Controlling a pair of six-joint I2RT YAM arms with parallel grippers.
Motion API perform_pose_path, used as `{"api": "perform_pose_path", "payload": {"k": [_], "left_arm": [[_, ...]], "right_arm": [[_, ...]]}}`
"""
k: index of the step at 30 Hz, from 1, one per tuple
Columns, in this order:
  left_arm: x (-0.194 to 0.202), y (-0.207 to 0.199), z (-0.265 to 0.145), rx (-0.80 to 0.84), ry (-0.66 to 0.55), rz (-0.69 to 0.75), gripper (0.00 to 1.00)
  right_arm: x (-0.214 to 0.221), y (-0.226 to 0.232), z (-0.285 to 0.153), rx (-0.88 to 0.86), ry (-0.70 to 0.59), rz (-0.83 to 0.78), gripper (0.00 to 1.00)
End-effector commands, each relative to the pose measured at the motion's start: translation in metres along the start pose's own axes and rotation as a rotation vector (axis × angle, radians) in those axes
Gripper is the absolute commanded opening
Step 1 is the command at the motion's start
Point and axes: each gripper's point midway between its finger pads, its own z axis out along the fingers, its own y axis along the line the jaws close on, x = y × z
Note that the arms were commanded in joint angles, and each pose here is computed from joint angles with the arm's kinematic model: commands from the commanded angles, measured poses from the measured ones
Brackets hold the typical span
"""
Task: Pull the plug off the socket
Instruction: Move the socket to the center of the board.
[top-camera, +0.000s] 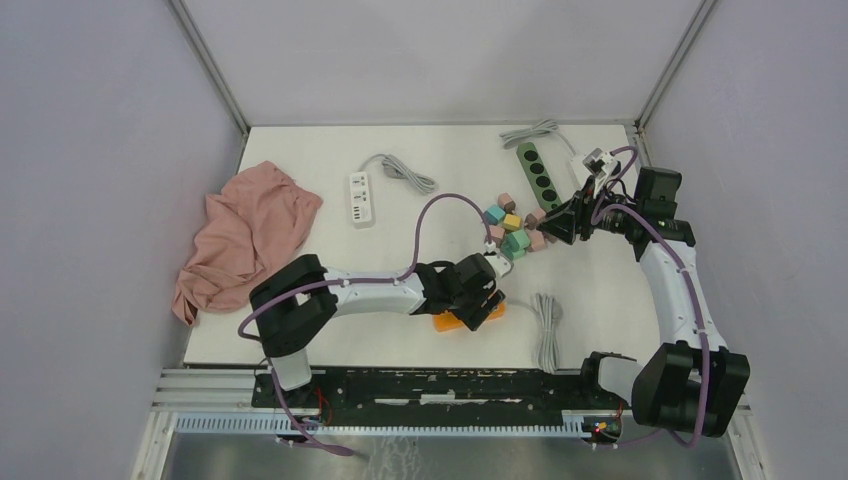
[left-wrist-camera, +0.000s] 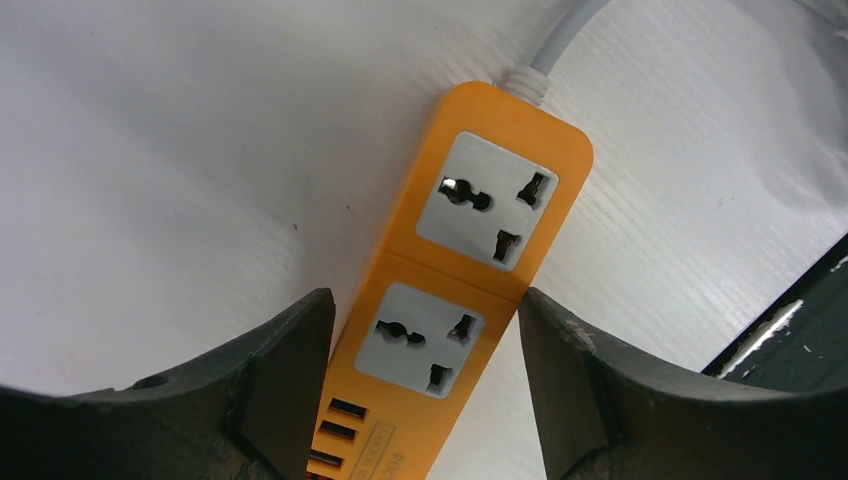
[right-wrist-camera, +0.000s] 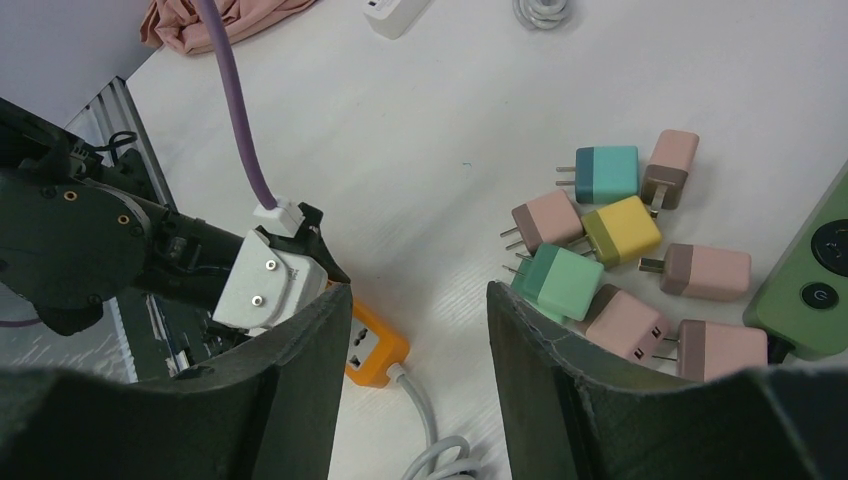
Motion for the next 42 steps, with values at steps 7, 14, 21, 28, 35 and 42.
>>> {"api": "perform_pose_path", "payload": {"k": [7, 14, 21, 28, 35, 42], "left_arm": [[0.0, 0.0, 0.007, 0.001, 0.034, 0.056, 0.68], [0.005, 0.006, 0.005, -0.023, 0.039, 0.061, 0.4], [0.011, 0.021, -0.015, -0.086, 0.007, 0.048, 0.07], [0.017, 0.051, -0.057, -0.187, -0.104, -0.053, 0.03], [0.038, 0.104, -0.078, -0.277, -0.17, -0.337, 0.03], [0.051, 0.187, -0.097, -0.482, -0.306, -0.659, 0.03]], "right_arm": [[-0.017, 0.005, -0.003, -0.034, -0.037, -0.061, 0.58], [-0.017, 0.005, -0.003, -0.035, -0.037, -0.061, 0.58], [-0.016, 0.005, -0.004, -0.037, -0.038, -0.06, 0.58], [-0.017, 0.005, -0.004, -0.039, -0.041, -0.059, 0.58], [-0.017, 0.006, -0.004, -0.041, -0.041, -0.059, 0.58], [-0.017, 0.006, -0.004, -0.043, -0.042, -0.058, 0.58]]}}
